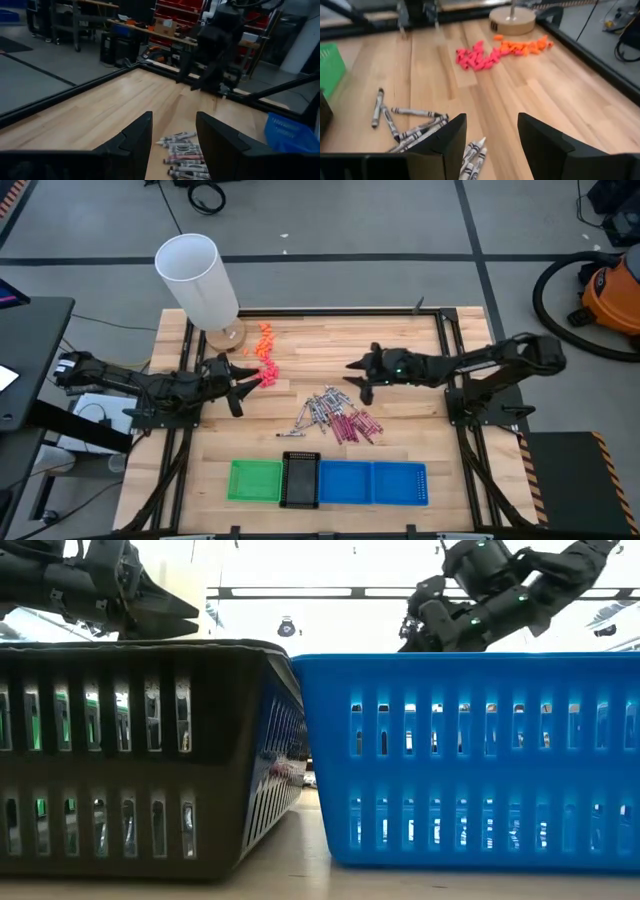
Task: Sort crayons
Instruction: Put the white crayon into the left blue bin
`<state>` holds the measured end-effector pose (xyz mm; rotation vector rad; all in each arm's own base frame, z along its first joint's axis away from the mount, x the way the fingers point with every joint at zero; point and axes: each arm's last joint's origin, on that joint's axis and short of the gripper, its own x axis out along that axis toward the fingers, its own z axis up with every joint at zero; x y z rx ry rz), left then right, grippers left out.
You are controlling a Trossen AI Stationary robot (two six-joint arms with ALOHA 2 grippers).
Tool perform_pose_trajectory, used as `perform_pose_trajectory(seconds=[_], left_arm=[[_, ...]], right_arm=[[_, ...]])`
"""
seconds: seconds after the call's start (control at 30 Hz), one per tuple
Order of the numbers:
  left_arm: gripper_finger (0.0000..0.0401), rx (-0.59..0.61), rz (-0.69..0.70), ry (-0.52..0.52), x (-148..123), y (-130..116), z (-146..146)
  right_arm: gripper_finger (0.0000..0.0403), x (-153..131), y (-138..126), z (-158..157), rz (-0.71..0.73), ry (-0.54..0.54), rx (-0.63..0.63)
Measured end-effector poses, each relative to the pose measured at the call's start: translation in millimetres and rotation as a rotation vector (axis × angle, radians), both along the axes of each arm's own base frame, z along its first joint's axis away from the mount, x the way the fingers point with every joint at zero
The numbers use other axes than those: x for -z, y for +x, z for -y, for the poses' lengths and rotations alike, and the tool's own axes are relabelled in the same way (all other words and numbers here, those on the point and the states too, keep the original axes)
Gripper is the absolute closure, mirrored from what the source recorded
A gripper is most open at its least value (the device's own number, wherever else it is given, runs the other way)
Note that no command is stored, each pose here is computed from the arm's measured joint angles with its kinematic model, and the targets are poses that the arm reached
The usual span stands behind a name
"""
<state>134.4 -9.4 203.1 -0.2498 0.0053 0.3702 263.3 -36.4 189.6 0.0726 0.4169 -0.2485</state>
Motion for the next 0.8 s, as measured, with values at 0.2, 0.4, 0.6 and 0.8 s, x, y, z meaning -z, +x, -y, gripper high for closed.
perform_pose_trajectory(seconds=[0.2, 0.4, 0.6, 0.8], left_arm=[[0.0239, -0.062, -0.147, -0.002, -19, 10, -7], [0.0239, -0.074, -0.292, 0.015, -31, 35, -6], [0.0239, -0.038, -0.424, 0.127, -41, 72, -3], [0.0239, -0.001, -0.545, 0.232, -38, 99, 0]], right_arm=[[0.0213, 1, 16, -1, -0.025, -0.011, -0.016], [0.0213, 1, 22, -10, -0.084, 0.009, -0.039], [0.0213, -1, 27, -33, -0.289, -0.010, 0.042], [0.0213, -7, 37, -49, -0.389, 0.076, 0.115]])
